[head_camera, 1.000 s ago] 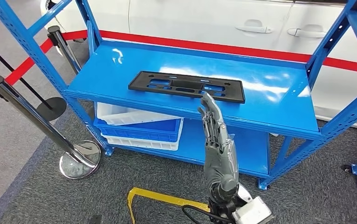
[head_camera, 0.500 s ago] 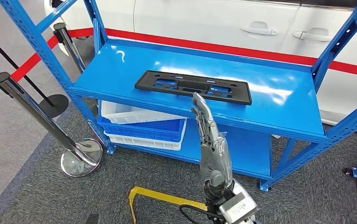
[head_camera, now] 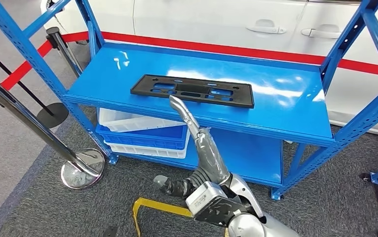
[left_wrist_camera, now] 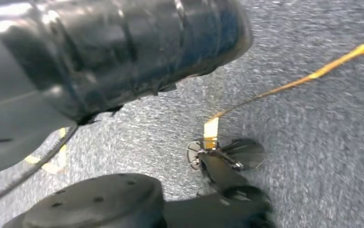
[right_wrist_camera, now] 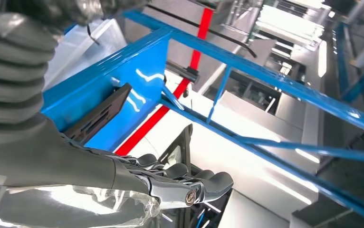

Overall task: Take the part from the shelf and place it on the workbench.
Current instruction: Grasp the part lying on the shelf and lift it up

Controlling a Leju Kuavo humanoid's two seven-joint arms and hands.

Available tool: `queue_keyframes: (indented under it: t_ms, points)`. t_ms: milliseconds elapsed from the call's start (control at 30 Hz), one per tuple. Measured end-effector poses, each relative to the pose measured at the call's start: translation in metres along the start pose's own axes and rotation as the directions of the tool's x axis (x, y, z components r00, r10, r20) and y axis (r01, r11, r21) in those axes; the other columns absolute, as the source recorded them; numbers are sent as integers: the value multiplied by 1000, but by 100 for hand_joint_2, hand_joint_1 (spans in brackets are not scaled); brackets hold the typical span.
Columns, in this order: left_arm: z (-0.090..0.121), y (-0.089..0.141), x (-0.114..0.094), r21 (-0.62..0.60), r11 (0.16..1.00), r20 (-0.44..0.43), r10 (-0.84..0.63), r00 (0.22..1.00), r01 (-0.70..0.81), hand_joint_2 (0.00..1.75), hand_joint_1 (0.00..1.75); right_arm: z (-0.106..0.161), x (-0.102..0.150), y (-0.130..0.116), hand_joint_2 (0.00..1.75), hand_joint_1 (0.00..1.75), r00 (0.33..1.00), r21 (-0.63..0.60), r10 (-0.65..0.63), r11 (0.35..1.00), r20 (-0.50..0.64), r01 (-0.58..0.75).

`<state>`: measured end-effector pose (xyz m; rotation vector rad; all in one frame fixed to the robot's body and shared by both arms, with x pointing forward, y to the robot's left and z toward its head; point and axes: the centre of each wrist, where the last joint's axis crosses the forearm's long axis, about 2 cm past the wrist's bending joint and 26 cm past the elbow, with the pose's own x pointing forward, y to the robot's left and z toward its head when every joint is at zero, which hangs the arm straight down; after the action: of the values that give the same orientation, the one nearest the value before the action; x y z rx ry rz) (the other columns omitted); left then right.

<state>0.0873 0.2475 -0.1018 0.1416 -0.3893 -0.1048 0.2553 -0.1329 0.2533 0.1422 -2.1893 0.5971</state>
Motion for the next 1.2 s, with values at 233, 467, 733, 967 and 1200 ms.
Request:
queue_keyframes:
  t_ms: [233, 467, 733, 967, 1200]
  points:
    - [0, -7, 8, -33, 998, 8, -54, 998, 54, 0, 0, -7, -7, -3, 175, 0, 998, 51, 50, 998, -43, -48]
    - [0, -17, 27, -89, 981, 45, -171, 984, 174, 0, 0, -22, -32, -8, 175, 0, 989, 143, 133, 982, -69, -123]
    - [8, -51, 48, -131, 953, 102, -263, 959, 275, 0, 0, -50, -44, -7, 175, 0, 958, 186, 274, 949, -81, -256]
    - [13, -65, 52, -166, 937, 135, -288, 948, 308, 0, 0, -62, -59, -2, 175, 0, 862, 109, 495, 868, -107, -484]
    - [15, -72, 53, -170, 933, 142, -295, 945, 317, 0, 0, -70, -68, 3, 175, 0, 664, 27, 743, 668, -89, -744]
